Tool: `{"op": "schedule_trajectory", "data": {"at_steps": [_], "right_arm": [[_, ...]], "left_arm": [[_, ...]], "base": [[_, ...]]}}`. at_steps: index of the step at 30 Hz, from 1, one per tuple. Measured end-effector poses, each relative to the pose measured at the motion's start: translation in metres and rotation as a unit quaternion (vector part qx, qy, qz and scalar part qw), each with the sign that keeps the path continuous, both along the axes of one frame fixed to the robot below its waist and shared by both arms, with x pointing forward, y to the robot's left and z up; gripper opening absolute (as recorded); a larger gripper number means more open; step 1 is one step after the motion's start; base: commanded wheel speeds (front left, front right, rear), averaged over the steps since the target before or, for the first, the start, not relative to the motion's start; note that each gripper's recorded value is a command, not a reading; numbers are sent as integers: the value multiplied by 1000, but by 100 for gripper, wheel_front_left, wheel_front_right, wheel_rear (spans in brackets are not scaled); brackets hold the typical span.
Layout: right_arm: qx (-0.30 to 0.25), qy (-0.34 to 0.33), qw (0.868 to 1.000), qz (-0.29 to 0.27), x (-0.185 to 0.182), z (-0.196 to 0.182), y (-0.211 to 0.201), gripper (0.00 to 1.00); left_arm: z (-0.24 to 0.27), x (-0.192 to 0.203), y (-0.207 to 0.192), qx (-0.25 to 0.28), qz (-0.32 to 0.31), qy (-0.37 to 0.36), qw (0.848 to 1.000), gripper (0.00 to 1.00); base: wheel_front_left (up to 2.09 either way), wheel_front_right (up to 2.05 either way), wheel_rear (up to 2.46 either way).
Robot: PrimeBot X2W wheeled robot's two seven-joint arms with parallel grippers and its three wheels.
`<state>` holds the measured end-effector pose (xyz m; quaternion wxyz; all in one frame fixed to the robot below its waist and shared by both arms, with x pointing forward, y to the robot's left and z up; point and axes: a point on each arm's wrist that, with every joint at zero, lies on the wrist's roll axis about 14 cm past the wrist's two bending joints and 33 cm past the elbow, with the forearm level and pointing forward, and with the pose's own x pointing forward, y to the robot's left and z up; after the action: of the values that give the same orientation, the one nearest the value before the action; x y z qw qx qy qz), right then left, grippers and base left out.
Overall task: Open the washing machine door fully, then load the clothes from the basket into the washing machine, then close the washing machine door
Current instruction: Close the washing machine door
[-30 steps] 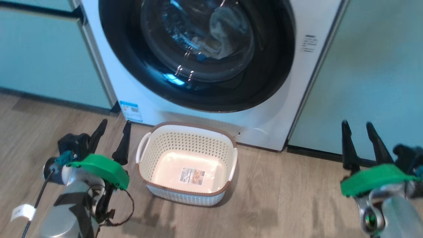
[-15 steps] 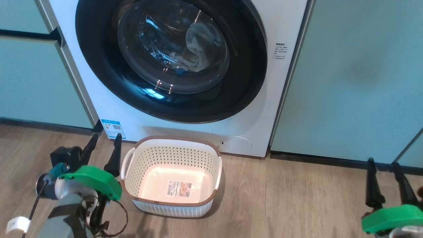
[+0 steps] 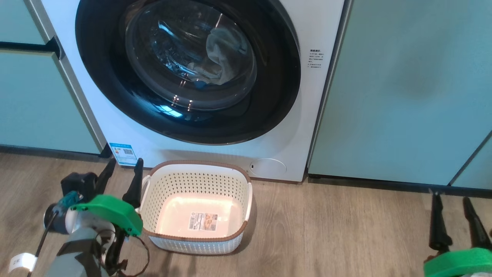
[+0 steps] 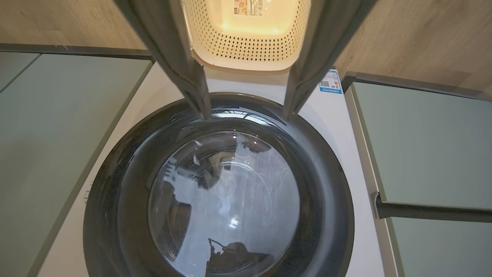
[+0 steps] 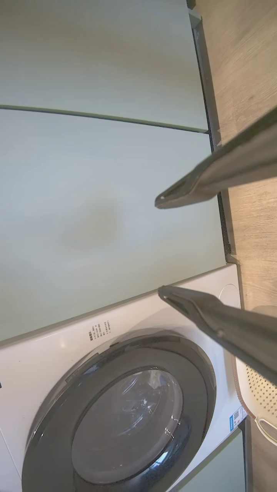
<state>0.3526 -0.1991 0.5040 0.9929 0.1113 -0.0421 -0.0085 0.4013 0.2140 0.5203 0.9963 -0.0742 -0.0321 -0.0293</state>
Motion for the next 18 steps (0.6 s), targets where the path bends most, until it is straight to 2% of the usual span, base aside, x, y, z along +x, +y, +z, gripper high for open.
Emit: {"op": "schedule_trajectory", "data": {"at_steps": [18], "right_arm": [[5, 10, 999, 33, 4, -6, 22, 100]], "left_arm": [[-11, -3, 5, 0, 7, 16, 1000, 100]], "base": [[0, 0, 0]]}}
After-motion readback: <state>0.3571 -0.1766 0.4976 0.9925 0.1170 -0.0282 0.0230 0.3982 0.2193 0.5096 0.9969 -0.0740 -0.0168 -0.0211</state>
